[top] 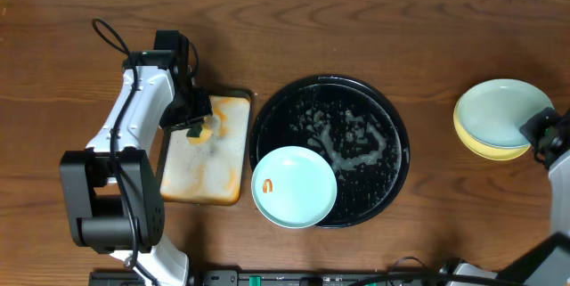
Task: Clean dirty plates on tray and stack at the side
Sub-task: 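Lower the light-blue plate onto the yellow plate and release, then reach the right gripper to the smaller light-blue plate rim and grasp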
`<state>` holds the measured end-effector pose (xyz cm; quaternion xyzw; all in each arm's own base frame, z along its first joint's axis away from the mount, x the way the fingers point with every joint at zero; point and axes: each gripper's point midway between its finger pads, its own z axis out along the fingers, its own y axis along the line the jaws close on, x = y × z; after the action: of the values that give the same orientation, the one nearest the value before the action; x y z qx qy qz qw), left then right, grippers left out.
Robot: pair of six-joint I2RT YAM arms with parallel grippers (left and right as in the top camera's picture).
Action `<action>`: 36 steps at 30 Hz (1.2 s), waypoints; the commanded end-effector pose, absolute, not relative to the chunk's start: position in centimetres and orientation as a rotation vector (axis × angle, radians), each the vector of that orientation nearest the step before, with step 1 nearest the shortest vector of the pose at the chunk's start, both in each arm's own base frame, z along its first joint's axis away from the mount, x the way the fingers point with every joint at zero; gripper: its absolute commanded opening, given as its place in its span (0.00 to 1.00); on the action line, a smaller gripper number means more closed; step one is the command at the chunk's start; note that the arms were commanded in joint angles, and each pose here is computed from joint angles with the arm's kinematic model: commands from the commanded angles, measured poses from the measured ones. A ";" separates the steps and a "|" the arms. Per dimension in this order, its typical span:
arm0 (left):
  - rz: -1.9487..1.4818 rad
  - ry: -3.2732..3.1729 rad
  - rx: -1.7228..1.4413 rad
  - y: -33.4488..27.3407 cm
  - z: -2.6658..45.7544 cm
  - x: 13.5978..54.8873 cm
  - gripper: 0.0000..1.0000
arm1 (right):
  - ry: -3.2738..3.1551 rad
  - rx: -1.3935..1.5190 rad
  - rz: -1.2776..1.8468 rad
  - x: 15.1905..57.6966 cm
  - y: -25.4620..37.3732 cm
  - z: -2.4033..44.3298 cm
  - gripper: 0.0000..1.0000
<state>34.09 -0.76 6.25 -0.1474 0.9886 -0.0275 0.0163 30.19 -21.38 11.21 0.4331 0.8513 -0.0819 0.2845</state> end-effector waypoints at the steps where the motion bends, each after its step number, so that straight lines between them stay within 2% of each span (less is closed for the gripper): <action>1: -0.067 3.080 -0.433 -0.5 6.1 34.0 0.08 | 2.287 1.208 -0.184 30.6 -21.8 9.8 0.01; 4: -0.067 3.081 -0.433 -0.6 6.1 34.0 0.08 | 2.309 1.212 -0.171 31.0 -21.8 8.6 0.04; 6: -0.066 3.081 -0.433 -0.5 6.1 34.0 0.08 | 2.300 1.185 -0.126 31.9 -21.5 8.6 0.31; 7: -0.066 3.081 -0.433 -0.5 6.1 34.0 0.08 | 2.298 1.142 -0.076 32.6 -21.0 9.0 0.40; 8: -0.066 3.081 -0.434 -0.5 6.1 34.0 0.09 | 2.283 1.094 0.003 33.5 -20.1 9.8 0.48; 11: -0.067 3.081 -0.434 -0.6 6.1 34.0 0.08 | 2.236 0.979 0.221 35.1 -17.4 12.4 0.60; 16: -0.066 3.091 -0.435 -0.6 6.1 33.8 0.08 | 2.167 0.646 0.669 35.7 -9.2 18.9 0.53; 20: -0.062 3.112 -0.440 -0.6 6.1 33.2 0.08 | 2.272 0.398 0.773 33.3 -2.5 20.0 0.49; 26: -0.109 3.140 -0.443 -1.1 6.2 32.6 0.08 | 2.598 0.027 0.733 28.6 7.2 16.4 0.51; 31: -0.109 3.143 -0.424 -1.1 6.2 32.6 0.08 | 2.745 -0.350 0.719 25.2 14.7 13.3 0.57; 36: -0.108 3.144 -0.414 -1.1 6.2 32.6 0.08 | 2.985 -0.403 0.543 22.1 18.5 8.0 0.57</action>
<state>32.78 -1.11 6.25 -0.1389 0.9897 -0.0337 -0.0113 23.26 18.15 11.55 -0.1518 0.9534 0.2455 0.0875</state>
